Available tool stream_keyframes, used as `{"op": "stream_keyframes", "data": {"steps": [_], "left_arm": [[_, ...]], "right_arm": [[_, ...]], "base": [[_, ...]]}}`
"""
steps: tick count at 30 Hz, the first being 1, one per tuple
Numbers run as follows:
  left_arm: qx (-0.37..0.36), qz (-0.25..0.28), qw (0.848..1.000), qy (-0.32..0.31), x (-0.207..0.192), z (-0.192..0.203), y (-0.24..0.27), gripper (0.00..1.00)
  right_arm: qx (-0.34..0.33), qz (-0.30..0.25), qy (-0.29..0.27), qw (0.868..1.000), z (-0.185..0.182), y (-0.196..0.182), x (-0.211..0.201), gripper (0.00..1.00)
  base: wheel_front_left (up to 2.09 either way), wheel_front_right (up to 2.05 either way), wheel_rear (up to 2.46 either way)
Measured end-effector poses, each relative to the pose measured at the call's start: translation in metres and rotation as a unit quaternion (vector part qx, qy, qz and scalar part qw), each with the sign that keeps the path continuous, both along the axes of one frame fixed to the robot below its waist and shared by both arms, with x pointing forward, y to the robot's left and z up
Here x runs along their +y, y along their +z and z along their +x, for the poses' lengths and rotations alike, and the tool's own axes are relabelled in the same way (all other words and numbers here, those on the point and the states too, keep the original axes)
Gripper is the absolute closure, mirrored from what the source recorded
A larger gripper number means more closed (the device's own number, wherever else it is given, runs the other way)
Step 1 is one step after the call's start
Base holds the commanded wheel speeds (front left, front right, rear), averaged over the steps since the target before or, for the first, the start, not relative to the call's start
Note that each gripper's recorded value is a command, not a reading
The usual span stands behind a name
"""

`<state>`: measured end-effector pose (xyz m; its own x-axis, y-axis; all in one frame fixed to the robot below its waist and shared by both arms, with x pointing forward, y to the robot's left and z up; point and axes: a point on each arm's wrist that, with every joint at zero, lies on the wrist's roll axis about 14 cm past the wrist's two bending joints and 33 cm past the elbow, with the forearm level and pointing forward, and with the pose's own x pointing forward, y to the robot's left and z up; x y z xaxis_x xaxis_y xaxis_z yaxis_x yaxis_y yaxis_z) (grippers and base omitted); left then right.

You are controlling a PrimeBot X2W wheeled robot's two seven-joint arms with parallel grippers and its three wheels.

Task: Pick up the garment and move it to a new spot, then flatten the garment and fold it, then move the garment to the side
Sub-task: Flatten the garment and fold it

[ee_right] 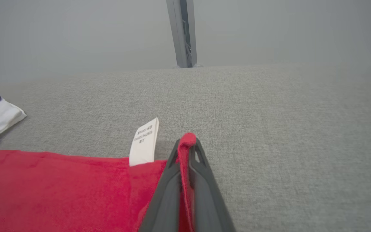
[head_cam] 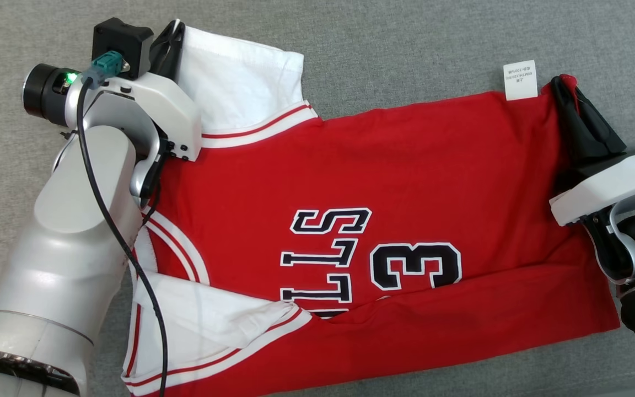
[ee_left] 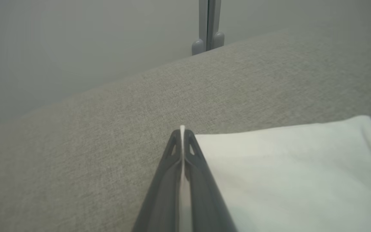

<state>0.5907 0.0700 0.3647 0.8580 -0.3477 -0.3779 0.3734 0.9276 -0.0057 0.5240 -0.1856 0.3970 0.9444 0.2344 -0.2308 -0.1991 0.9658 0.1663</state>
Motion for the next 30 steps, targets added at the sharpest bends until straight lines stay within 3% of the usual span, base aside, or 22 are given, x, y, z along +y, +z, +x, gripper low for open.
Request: {"op": "stream_keyframes", "data": {"steps": [15, 30], "left_arm": [[-0.073, -0.035, 0.997, -0.007, 0.004, -0.018, 0.049, 1.00], [-0.145, -0.067, 0.987, -0.031, 0.011, -0.085, 0.103, 1.00]], "right_arm": [[-0.015, 0.000, -0.002, 1.000, -0.003, 0.012, 0.002, 1.00], [-0.016, -0.013, -0.008, 1.000, -0.023, 0.019, -0.005, 1.00]], "base": [[0.00, 0.00, 0.00], [0.00, 0.00, 0.00]]}}
